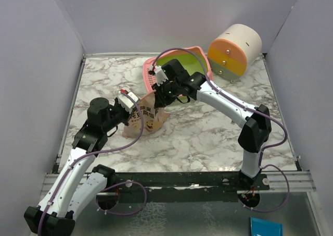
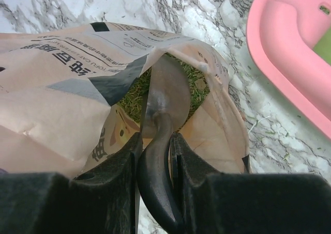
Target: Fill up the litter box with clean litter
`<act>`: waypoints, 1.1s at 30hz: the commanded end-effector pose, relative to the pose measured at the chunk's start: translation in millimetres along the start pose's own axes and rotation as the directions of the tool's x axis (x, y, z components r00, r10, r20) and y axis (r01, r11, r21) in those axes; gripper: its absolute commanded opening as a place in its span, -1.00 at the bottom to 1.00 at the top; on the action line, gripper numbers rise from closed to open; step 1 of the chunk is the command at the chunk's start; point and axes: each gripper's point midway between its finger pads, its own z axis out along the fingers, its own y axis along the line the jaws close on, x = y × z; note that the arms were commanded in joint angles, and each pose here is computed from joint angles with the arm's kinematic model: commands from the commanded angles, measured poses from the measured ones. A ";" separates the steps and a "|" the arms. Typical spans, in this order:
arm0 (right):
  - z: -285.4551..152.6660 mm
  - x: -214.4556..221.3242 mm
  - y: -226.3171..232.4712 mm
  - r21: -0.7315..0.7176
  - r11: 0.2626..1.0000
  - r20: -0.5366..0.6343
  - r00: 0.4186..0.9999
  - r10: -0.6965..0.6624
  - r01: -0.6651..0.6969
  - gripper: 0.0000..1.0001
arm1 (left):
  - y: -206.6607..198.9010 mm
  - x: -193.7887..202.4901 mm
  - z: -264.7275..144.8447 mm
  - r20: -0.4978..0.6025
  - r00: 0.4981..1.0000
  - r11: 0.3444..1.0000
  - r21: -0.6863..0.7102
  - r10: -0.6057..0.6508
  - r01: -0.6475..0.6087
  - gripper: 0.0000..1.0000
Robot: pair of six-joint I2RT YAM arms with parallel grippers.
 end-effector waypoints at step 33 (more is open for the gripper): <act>-0.3 0.8 41.7 -0.553 0.789 0.008 0.946 0.324 -0.265 -0.99 | 36.2 -35.3 24.2 0.090 0.981 0.981 -0.108 0.170 -0.160 -1.00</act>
